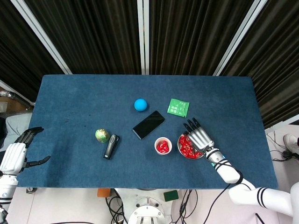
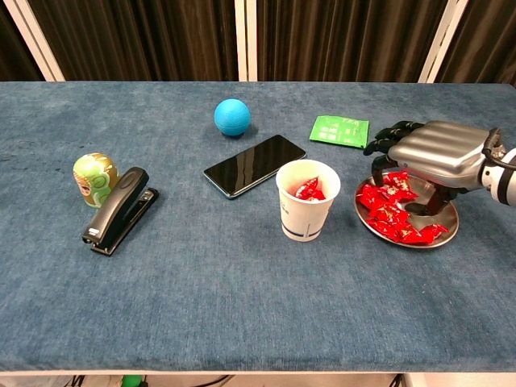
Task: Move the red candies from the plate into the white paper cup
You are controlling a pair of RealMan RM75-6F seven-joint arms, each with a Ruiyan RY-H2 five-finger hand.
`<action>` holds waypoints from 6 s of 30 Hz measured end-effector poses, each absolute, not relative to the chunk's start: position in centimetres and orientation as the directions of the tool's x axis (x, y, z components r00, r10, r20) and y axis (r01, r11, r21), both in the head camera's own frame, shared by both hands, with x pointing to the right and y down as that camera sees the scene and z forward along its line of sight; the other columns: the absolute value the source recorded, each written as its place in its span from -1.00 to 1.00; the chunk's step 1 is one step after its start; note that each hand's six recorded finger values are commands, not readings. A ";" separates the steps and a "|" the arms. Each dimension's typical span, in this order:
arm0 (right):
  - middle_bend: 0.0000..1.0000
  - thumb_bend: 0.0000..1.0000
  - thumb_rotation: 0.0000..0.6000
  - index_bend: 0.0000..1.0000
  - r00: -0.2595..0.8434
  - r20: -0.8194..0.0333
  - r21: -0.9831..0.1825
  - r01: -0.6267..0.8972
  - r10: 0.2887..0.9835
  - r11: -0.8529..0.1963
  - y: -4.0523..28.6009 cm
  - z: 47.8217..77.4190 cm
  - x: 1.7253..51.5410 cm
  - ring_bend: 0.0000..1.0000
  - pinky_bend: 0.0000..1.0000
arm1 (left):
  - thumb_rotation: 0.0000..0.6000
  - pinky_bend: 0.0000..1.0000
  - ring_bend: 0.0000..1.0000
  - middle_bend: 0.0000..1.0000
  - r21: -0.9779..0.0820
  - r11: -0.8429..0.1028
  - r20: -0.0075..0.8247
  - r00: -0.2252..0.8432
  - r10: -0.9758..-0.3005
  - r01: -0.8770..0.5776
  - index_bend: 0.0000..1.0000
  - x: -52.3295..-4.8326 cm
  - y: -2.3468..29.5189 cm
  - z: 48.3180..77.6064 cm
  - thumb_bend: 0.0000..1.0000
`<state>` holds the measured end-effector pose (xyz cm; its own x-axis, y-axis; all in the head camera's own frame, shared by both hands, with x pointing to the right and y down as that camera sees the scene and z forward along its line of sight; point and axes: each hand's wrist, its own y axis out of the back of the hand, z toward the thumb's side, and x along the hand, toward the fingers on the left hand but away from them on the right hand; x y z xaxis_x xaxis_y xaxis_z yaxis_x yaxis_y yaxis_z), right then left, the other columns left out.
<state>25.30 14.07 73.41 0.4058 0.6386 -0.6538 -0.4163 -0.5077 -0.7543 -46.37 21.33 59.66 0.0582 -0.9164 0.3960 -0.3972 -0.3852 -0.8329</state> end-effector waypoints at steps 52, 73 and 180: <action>-0.82 -0.18 1.00 0.16 0.418 -0.595 -0.800 -0.383 0.687 -0.461 13.8 72.1 26.1 -1.00 -1.00 | 1.00 -0.50 -0.75 -0.69 -0.831 -0.386 0.399 0.056 -0.915 -0.400 -0.63 -46.5 21.4 59.9 -0.81; -0.80 -0.27 1.00 0.16 0.687 -0.375 -0.924 -0.225 0.623 -0.308 14.0 65.4 15.4 -1.00 -1.00 | 1.00 -0.50 -0.75 -0.69 -0.840 -0.368 0.380 0.051 -0.923 -0.398 -0.63 -46.5 21.2 59.2 -0.81; -0.83 -0.43 1.00 -0.14 0.332 -0.656 -0.745 -0.427 0.678 -0.512 14.4 73.0 27.3 -1.00 -1.00 | 1.00 -0.50 -0.75 -0.69 -0.828 -0.391 0.403 0.059 -0.913 -0.402 -0.63 -46.4 21.6 60.0 -0.81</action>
<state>27.30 14.38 72.97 0.3318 0.6777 -0.6562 -0.4273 -0.5122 -0.7450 -46.39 21.60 60.02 0.0587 -0.9132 0.4031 -0.4023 -0.3912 -0.8277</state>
